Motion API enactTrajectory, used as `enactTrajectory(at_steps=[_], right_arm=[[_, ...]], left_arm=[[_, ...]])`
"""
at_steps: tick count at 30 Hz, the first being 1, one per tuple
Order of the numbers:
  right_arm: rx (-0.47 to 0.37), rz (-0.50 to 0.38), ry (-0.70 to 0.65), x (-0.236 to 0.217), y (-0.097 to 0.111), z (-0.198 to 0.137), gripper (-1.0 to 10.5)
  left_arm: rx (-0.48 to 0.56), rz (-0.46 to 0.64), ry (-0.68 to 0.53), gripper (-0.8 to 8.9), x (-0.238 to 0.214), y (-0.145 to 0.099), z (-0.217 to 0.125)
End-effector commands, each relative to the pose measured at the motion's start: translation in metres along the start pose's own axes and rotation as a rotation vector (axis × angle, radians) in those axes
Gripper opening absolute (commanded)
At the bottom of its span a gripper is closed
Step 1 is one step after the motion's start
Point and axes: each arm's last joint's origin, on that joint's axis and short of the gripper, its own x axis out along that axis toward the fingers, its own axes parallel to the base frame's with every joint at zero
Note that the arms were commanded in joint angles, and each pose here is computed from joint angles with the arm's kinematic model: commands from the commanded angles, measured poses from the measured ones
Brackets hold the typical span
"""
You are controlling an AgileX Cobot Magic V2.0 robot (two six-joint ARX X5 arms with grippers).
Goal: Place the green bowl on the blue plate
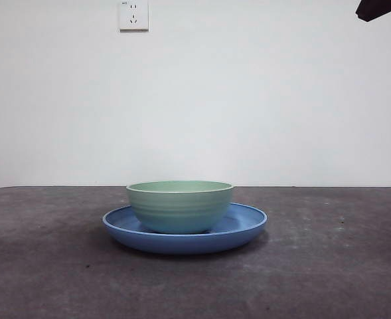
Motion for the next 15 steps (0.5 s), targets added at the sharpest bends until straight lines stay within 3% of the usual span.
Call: enactTrajectory(at_steps=[1, 5, 8, 12, 15], right_arm=[[-0.021, 0.005, -0.012, -0.001, 0.002, 0.003, 0.1], [-0.021, 0.005, -0.012, -0.001, 0.002, 0.003, 0.1], [-0.021, 0.005, -0.012, -0.001, 0.002, 0.003, 0.1], [-0.021, 0.005, -0.012, -0.001, 0.002, 0.003, 0.1], [-0.021, 0.005, -0.012, -0.001, 0.002, 0.003, 0.1]], left_arm=[[0.073, 0.106, -0.209, 0.08, -0.022, 0.008, 0.011], [0.135, 0.285, -0.463, 0.08, -0.052, 0.015, 0.001], [0.152, 0.449, -0.573, 0.08, -0.062, 0.018, -0.022], [0.118, 0.656, -0.629, 0.08, -0.060, 0.024, -0.061], [0.089, 0.725, -0.609, 0.08, -0.052, 0.027, -0.091]])
